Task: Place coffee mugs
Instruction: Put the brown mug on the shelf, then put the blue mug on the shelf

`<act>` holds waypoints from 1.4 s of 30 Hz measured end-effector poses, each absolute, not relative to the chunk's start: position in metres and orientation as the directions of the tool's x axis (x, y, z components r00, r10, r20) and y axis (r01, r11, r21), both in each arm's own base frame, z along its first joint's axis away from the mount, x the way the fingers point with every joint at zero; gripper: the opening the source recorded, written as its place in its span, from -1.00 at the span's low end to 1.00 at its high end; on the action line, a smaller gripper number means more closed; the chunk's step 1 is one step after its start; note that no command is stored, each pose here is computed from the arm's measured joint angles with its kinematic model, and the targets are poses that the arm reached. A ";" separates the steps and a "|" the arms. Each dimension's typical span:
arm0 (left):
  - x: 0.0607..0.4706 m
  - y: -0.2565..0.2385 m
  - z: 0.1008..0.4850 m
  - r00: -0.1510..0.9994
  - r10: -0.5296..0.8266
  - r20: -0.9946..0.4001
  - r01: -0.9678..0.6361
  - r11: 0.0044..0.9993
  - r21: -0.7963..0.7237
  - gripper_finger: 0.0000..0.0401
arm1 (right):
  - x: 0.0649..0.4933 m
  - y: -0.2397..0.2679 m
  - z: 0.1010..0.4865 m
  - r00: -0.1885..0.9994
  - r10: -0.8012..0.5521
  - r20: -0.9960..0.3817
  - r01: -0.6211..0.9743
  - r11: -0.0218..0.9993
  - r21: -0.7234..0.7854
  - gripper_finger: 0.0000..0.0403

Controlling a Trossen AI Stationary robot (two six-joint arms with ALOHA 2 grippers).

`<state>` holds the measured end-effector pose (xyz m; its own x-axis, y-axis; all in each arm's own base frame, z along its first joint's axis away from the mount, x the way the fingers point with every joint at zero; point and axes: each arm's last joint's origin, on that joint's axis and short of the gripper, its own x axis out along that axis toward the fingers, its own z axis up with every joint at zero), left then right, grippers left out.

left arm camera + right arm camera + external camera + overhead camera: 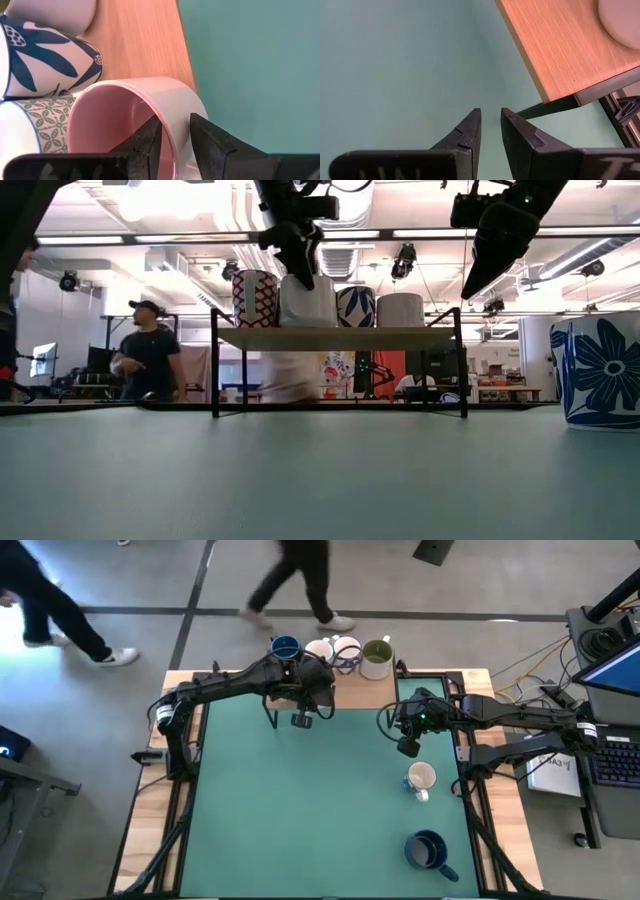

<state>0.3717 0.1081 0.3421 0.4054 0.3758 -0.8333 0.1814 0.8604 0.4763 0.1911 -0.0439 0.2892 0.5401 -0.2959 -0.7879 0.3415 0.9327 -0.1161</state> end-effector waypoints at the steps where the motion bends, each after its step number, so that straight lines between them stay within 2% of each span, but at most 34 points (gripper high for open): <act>1: 0.372 0.108 0.342 0.407 0.376 -0.832 0.186 0.858 0.479 -0.59 | 0.191 -0.044 0.289 0.540 -0.296 -0.788 0.342 0.933 -0.116 -0.68; 26: 0.372 0.102 0.346 0.402 0.412 -0.818 0.138 0.856 0.499 -0.59 | 0.191 -0.044 0.289 0.540 -0.296 -0.788 0.342 0.933 -0.116 -0.68; 37: 0.363 0.091 0.360 0.431 0.409 -0.804 0.124 0.856 0.502 -0.41 | 0.191 -0.044 0.289 0.540 -0.296 -0.788 0.342 0.933 -0.116 -0.68; 42: 0.360 0.075 0.365 0.438 0.389 -0.810 0.118 0.869 0.481 -0.39 | 0.191 -0.044 0.289 0.540 -0.296 -0.788 0.342 0.932 -0.116 -0.68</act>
